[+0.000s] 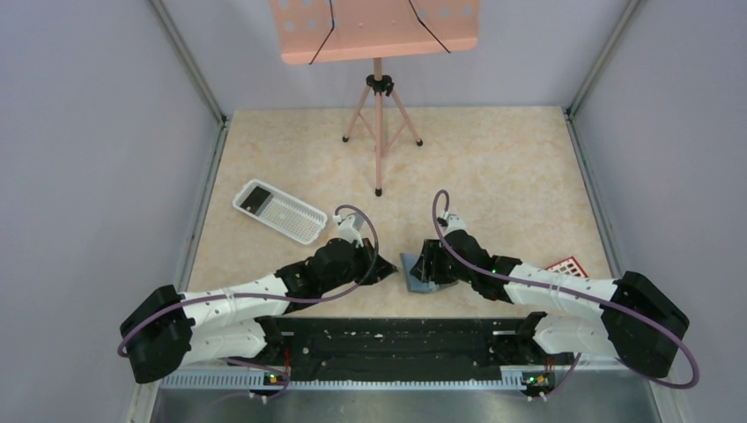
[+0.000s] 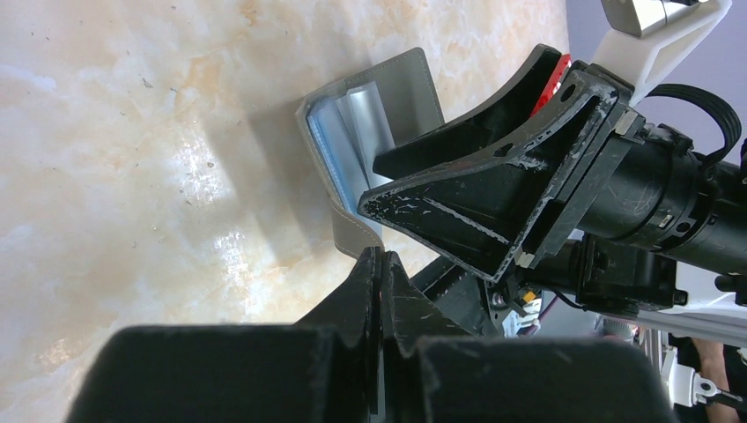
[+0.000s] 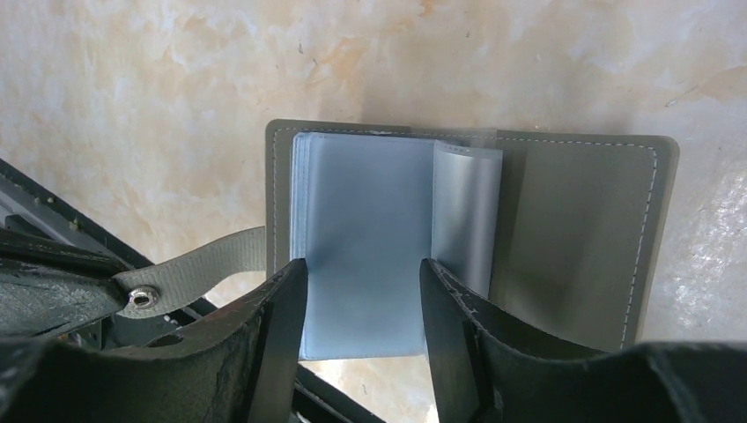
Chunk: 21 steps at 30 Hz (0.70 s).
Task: Take the credit cards out of the card holder
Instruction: Open the card holder at the center of the board.
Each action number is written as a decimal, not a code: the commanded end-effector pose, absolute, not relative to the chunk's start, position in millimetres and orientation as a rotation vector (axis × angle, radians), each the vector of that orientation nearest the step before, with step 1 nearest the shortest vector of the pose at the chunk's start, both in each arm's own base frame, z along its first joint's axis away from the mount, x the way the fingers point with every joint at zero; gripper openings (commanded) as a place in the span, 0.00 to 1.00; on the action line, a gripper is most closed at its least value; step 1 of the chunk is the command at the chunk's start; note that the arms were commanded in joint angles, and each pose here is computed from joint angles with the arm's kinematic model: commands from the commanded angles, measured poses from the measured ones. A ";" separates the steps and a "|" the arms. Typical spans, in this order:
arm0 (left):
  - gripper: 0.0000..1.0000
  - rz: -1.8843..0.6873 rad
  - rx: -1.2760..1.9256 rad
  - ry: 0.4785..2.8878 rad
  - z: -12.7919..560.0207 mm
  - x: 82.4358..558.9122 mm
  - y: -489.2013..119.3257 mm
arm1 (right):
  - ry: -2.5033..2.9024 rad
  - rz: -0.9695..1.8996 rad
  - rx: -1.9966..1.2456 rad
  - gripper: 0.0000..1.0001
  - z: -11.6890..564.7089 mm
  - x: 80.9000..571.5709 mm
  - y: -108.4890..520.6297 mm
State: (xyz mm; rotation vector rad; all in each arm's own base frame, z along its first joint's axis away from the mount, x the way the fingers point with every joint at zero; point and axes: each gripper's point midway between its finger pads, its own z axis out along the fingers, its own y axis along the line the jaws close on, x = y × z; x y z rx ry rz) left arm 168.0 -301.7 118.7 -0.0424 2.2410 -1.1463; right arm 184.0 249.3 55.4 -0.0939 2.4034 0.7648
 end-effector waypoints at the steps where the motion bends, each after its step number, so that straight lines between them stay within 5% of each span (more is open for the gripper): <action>1: 0.00 -1.182 -0.041 2.175 134.5 172.1 -305.0 | 2.383 0.758 -0.104 0.51 54.0 188.1 250.6; 7: 0.00 -1.169 -0.036 2.177 134.6 173.1 -304.7 | 2.388 0.764 -0.116 0.58 53.4 186.8 252.0; 21: 0.00 -1.154 -0.027 2.181 135.8 174.4 -305.0 | 2.410 0.697 -0.122 0.57 45.7 188.0 245.1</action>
